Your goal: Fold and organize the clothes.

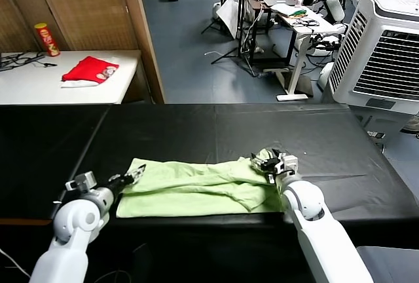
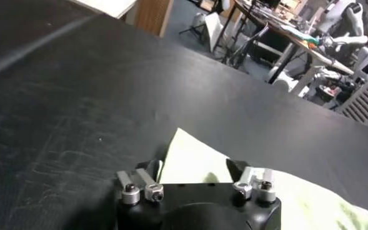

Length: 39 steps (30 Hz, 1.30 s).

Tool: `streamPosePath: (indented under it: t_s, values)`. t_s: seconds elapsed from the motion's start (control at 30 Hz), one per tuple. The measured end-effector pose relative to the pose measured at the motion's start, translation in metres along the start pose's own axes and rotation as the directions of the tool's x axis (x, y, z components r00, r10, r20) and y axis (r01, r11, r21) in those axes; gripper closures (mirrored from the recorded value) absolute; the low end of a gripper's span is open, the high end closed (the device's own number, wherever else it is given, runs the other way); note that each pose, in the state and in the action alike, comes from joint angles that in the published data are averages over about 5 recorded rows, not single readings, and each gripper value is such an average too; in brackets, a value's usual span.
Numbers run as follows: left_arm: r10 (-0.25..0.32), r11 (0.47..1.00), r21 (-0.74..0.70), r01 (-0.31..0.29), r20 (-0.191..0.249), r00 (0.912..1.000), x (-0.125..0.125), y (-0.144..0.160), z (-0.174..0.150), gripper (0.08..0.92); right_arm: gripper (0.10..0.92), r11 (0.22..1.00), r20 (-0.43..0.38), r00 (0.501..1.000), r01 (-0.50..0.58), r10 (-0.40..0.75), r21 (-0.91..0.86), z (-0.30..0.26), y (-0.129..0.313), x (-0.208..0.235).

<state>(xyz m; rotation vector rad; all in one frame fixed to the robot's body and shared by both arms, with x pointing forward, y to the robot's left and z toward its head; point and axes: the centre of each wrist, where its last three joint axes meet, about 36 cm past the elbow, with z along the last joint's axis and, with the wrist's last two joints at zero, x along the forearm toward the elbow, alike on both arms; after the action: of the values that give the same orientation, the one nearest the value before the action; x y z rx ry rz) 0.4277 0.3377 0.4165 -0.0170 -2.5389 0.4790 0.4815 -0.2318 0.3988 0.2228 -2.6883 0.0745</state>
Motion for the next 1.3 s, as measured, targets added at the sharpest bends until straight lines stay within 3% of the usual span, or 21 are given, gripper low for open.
streamPosePath:
  t_s: [0.13,0.2,0.3,0.53,0.63,0.7,0.93,1.07,1.3]
  values:
    - [-0.024,1.0,-0.017,0.025,0.023,0.9994,-0.005,0.0,0.005,0.806,0.643,1.0,0.007,1.0,-0.013,0.013,-0.01,0.004,0.004,0.001]
    - [-0.035,0.999,-0.029,0.036,0.038,0.9987,-0.006,-0.001,0.008,0.855,0.739,0.999,0.014,0.999,-0.03,0.03,-0.013,0.005,0.006,0.002]
    - [-0.054,0.997,-0.056,0.058,0.068,0.9962,-0.005,-0.002,0.012,0.858,0.853,0.998,0.02,0.998,-0.052,0.052,-0.018,0.007,0.009,0.003]
    - [-0.082,0.989,-0.114,0.095,0.112,0.9904,0.001,-0.008,0.017,0.862,0.871,0.998,0.037,0.998,-0.051,0.052,-0.042,0.005,0.01,0.01]
    - [-0.082,0.987,-0.125,0.098,0.129,0.9882,0.003,-0.01,0.015,0.846,0.777,0.998,0.046,0.998,-0.039,0.041,-0.042,0.004,0.005,0.015]
    - [-0.079,0.987,-0.129,0.098,0.138,0.9872,0.006,-0.009,0.014,0.784,0.664,0.999,0.052,0.998,-0.028,0.03,-0.038,0.003,0.001,0.02]
    - [-0.076,0.986,-0.137,0.096,0.149,0.9859,0.019,-0.003,0.008,0.406,0.3,1.0,0.085,0.996,-0.001,0.003,-0.026,-0.003,-0.011,0.048]
    - [-0.063,0.99,-0.115,0.08,0.142,0.9879,0.031,-0.001,0.009,0.234,0.231,1.0,0.112,0.994,0.011,-0.008,-0.025,-0.006,-0.013,0.069]
    - [-0.038,0.995,-0.091,0.049,0.115,0.9926,0.055,-0.006,0.035,0.202,0.224,0.999,0.147,0.989,0.024,-0.02,-0.026,-0.011,-0.013,0.103]
